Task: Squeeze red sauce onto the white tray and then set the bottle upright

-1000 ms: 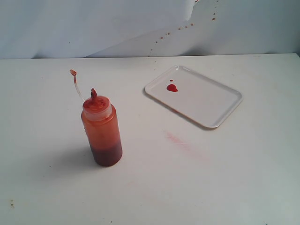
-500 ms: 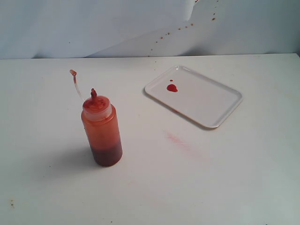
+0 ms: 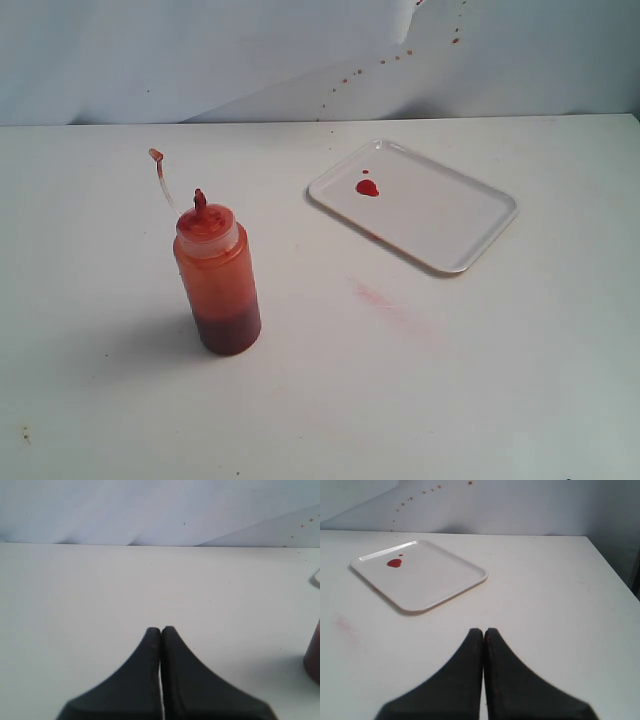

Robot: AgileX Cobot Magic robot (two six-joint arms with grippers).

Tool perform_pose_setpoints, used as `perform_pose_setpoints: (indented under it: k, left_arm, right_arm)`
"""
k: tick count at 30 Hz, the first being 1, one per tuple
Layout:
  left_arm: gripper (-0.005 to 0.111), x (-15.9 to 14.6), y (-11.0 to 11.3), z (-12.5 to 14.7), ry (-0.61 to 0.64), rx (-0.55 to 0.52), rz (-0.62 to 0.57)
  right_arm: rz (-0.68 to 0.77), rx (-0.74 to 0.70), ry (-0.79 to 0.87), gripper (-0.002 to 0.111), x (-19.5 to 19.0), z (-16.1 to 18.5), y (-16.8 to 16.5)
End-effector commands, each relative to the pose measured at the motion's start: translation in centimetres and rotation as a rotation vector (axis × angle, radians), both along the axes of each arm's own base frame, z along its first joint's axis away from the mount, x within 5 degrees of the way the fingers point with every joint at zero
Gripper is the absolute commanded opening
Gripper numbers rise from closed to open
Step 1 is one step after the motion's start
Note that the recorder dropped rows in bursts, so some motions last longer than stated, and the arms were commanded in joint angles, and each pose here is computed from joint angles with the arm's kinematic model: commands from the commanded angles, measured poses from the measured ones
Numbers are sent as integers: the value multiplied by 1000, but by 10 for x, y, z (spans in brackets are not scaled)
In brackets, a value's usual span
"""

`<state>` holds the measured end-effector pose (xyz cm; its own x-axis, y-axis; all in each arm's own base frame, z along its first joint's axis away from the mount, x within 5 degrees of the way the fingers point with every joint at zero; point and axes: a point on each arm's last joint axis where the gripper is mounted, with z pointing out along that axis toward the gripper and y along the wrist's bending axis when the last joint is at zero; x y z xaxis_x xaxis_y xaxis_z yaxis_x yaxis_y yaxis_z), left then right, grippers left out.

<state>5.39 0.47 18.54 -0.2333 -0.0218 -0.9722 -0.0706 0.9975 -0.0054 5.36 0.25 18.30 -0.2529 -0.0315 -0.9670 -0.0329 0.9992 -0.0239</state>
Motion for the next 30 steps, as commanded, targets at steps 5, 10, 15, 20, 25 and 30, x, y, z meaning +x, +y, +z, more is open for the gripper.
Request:
perform_pose_setpoints:
  k: [5, 10, 15, 20, 25, 30]
  left_arm:
    - [0, 0, 0, -1, -6, -1, -6]
    - [0, 0, 0, -1, -6, -1, -6]
    - [0, 0, 0, -1, -6, -1, -6]
    - [0, 0, -1, -1, -6, -1, -17]
    - [0, 0, -1, -1, -6, 1, -22]
    - [0, 0, -1, -1, -6, 1, -22]
  right_arm:
    - [-4, -1, 0, 0, 0, -1, 0]
    - [-4, -1, 0, 0, 0, -1, 0]
    - [-4, -1, 0, 0, 0, -1, 0]
    - [-4, -1, 0, 0, 0, -1, 0]
    - [-4, -1, 0, 0, 0, -1, 0]
    - [-4, -1, 0, 0, 0, -1, 0]
